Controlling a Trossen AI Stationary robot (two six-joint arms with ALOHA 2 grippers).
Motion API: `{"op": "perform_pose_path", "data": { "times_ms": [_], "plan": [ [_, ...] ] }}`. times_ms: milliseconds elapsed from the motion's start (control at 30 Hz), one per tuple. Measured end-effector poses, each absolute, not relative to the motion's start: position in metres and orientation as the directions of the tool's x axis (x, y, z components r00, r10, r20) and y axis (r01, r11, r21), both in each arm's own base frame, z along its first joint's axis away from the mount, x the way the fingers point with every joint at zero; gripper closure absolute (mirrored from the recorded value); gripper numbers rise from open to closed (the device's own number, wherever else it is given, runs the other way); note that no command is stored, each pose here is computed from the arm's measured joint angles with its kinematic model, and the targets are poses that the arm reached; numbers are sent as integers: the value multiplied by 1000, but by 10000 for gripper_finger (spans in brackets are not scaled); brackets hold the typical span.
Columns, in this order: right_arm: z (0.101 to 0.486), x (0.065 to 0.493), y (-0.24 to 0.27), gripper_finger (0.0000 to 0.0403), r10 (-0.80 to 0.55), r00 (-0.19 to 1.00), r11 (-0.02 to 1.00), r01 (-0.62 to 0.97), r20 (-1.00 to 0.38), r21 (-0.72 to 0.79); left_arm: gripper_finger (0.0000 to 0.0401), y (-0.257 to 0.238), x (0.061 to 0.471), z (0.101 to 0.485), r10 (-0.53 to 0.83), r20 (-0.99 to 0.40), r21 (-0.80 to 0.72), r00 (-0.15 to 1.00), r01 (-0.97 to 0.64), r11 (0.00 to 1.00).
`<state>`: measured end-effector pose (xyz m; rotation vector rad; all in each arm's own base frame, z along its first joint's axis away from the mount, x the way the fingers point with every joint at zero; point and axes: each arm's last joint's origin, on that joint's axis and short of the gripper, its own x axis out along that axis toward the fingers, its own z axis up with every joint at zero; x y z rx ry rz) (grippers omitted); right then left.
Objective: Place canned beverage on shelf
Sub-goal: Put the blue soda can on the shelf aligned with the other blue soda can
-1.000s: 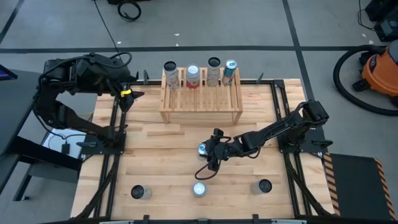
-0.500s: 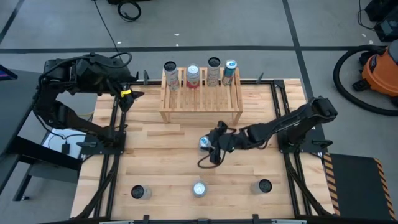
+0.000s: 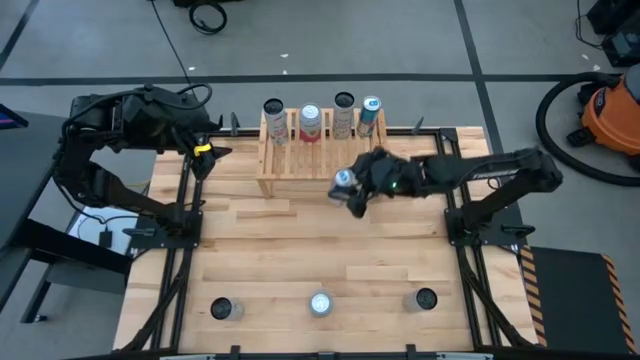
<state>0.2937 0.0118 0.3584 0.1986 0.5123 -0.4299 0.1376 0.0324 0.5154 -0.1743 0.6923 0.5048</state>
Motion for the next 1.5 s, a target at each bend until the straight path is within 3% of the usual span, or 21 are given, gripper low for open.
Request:
{"op": "perform_pose_path", "data": {
  "times_ms": [333, 1033, 1233, 1500],
  "plan": [
    [401, 273, -26, 158, -495, 699, 832, 552, -515, -51, 83, 32, 138, 515, 386, -649, 10, 656, -500, 866],
    [391, 255, -57, 158, -636, 492, 702, 689, -594, -181, 83, 32, 138, 515, 386, -649, 10, 656, -501, 866],
    [401, 241, -52, 158, -627, 522, 714, 681, -578, -160, 83, 32, 138, 515, 386, -649, 17, 656, -495, 869],
    [428, 184, -44, 158, -641, 579, 694, 718, -503, -57, 83, 32, 138, 515, 386, -649, 15, 656, -497, 868]
  ]
}}
